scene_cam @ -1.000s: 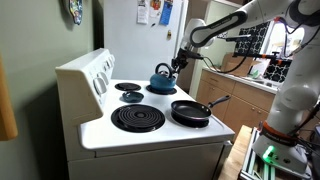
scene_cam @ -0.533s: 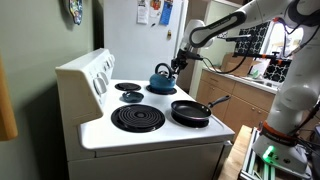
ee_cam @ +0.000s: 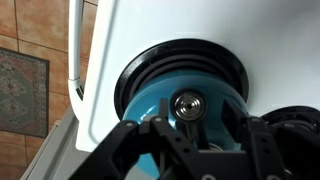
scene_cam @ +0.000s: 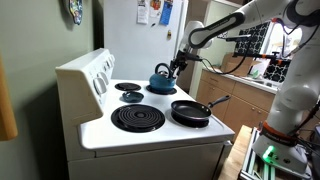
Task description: Open the lid on the spout of the blue kettle then close it
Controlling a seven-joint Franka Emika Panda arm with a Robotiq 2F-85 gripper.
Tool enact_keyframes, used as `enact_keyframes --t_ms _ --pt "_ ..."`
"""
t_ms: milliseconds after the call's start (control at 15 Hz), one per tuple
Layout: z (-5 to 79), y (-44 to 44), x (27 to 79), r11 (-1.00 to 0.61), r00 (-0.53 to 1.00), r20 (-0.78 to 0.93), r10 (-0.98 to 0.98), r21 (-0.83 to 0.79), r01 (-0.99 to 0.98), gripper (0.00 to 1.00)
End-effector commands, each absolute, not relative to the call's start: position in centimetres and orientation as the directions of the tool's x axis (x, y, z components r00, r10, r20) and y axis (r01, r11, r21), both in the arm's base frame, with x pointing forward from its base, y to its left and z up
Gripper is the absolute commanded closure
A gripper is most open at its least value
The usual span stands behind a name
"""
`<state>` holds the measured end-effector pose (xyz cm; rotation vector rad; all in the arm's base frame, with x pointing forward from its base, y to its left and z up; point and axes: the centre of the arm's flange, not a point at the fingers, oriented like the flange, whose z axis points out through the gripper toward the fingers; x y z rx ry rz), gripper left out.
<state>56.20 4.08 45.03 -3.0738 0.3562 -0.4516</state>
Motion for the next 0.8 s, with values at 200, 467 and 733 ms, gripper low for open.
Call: enact_keyframes --t_ms 200,467,733 --pt "48.4 6.1 53.6 -0.974 0.926 0.304 -0.224 -0.027 -0.227 0.0" --pt "52.7 6.9 50.5 -0.939 0.909 0.28 -0.309 0.06 -0.338 0.0" --pt "55.8 6.5 47.2 -0.876 0.873 0.28 -0.399 0.164 -0.453 0.0"
